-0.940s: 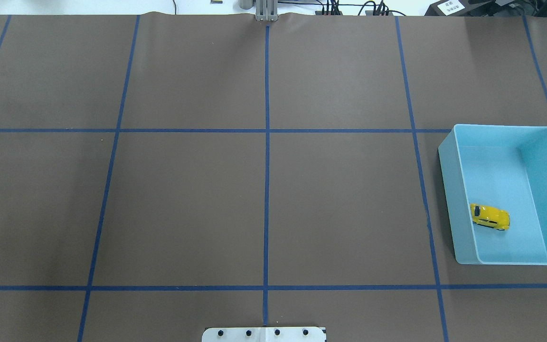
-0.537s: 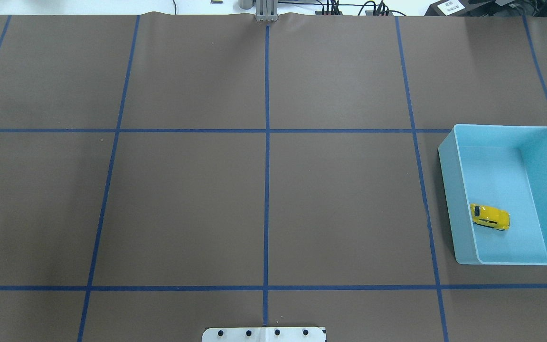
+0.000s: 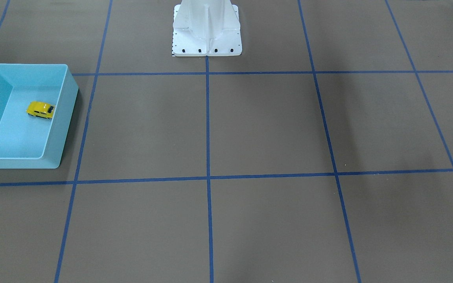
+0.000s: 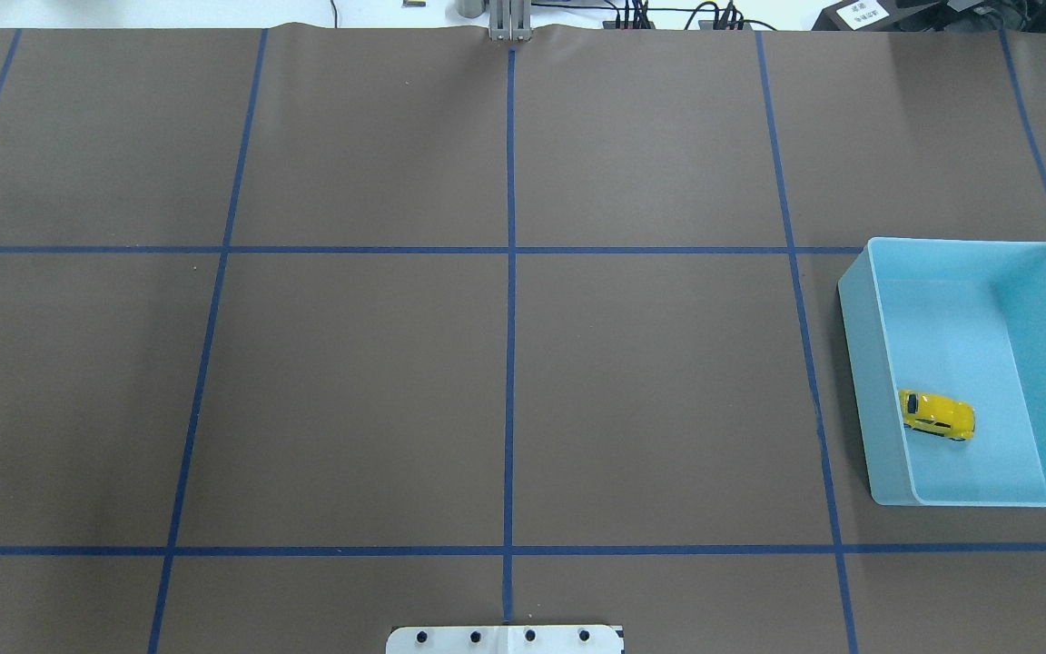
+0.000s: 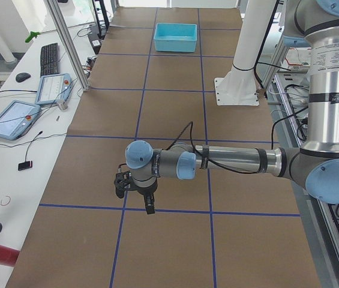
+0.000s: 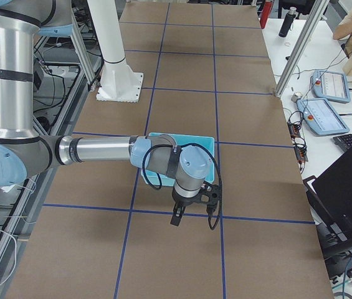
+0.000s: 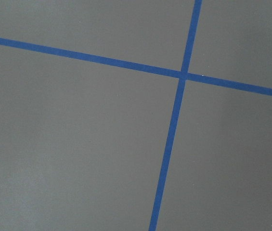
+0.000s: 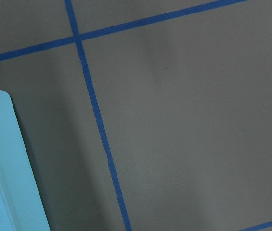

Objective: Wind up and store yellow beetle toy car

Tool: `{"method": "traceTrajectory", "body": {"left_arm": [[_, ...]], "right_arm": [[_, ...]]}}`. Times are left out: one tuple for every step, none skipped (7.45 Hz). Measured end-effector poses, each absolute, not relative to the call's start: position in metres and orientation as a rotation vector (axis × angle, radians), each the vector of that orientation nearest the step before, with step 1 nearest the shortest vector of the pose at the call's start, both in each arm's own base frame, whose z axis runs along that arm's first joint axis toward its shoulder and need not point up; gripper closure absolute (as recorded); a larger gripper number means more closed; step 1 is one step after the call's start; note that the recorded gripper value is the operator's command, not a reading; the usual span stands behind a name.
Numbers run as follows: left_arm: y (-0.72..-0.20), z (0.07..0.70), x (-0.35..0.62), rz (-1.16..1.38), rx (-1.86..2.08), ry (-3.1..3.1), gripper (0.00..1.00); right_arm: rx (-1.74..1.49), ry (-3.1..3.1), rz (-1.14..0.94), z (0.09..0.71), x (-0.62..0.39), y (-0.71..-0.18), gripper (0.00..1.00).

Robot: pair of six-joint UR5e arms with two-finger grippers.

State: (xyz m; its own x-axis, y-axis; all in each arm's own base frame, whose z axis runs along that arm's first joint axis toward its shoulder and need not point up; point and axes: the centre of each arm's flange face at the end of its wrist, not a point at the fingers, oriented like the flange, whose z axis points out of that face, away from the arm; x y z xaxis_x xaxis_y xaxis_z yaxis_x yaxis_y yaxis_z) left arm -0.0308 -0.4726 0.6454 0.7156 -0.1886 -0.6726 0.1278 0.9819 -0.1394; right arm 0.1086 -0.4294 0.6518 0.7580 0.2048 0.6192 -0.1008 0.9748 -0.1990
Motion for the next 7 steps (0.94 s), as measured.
{"method": "traceTrajectory", "body": {"left_arm": [[-0.4728,0.6453,-0.0308,-0.175,-0.085,0.754,0.0],[-0.4727,0.6457,-0.0308,-0.176,-0.085,0.753,0.0],[-0.4724,0.6462,-0.0309,-0.176,-0.086,0.753,0.0],[-0.4722,0.6465,-0.0309,-0.176,-0.087,0.753,0.0],[-0.4722,0.6469,-0.0309,-0.176,-0.087,0.752,0.0],[-0.4723,0.6471,-0.0308,-0.176,-0.088,0.752,0.0],[-0.4722,0.6473,-0.0308,-0.176,-0.088,0.751,0.0]], "right_arm": [[-0.115,-0.675,0.147,0.6573,0.1099,-0.4302,0.0],[-0.092,-0.67,0.137,0.6589,0.1103,-0.4302,0.0],[-0.08,-0.672,0.133,0.6579,0.1101,-0.4306,0.0],[-0.073,-0.673,0.13,0.6566,0.1101,-0.4316,0.0],[-0.071,-0.674,0.129,0.6559,0.1101,-0.432,0.0],[-0.069,-0.674,0.128,0.6553,0.1101,-0.4325,0.0],[-0.066,-0.674,0.127,0.6542,0.1102,-0.4336,0.0]]}}
